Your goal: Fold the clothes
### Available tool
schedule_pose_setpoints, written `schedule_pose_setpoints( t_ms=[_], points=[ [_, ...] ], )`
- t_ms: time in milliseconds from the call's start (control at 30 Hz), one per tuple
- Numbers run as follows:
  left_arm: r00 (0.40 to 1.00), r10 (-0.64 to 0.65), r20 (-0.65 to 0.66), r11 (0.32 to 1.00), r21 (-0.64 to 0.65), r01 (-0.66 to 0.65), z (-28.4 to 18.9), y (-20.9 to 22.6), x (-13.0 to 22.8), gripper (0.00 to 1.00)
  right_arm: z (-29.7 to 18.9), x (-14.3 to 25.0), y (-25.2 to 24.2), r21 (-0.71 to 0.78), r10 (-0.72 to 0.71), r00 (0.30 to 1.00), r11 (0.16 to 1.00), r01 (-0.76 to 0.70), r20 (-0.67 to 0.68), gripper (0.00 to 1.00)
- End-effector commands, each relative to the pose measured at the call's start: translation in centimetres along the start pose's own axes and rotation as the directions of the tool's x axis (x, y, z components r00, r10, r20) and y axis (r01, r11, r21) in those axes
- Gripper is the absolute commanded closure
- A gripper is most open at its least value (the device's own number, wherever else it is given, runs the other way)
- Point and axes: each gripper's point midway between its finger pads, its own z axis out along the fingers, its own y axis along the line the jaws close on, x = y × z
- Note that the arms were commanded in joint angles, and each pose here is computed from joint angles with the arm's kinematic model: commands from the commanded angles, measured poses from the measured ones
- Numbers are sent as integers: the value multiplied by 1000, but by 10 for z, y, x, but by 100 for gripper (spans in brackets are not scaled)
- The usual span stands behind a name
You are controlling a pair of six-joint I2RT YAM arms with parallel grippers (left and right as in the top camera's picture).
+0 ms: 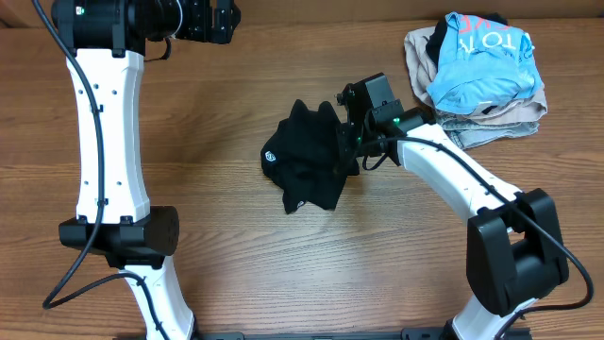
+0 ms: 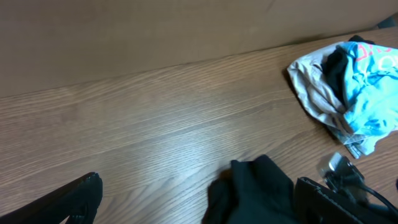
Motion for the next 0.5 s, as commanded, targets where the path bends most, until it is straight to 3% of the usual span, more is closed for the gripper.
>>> schedule_pose_setpoints(
  t_ms=[0, 233, 467],
  points=[
    [1000, 27, -4, 999, -23, -27, 3, 7, 0, 0, -45, -23, 24, -55, -16, 998, 998, 19, 67, 96],
    [1000, 30, -6, 998, -47, -30, 3, 11, 0, 0, -102, 13, 32, -40, 114, 991, 992, -117, -64, 96],
    [999, 44, -4, 997, -59, -44, 3, 13, 0, 0, -82, 82, 10, 70, 210, 935, 978, -199, -286, 96]
  ],
)
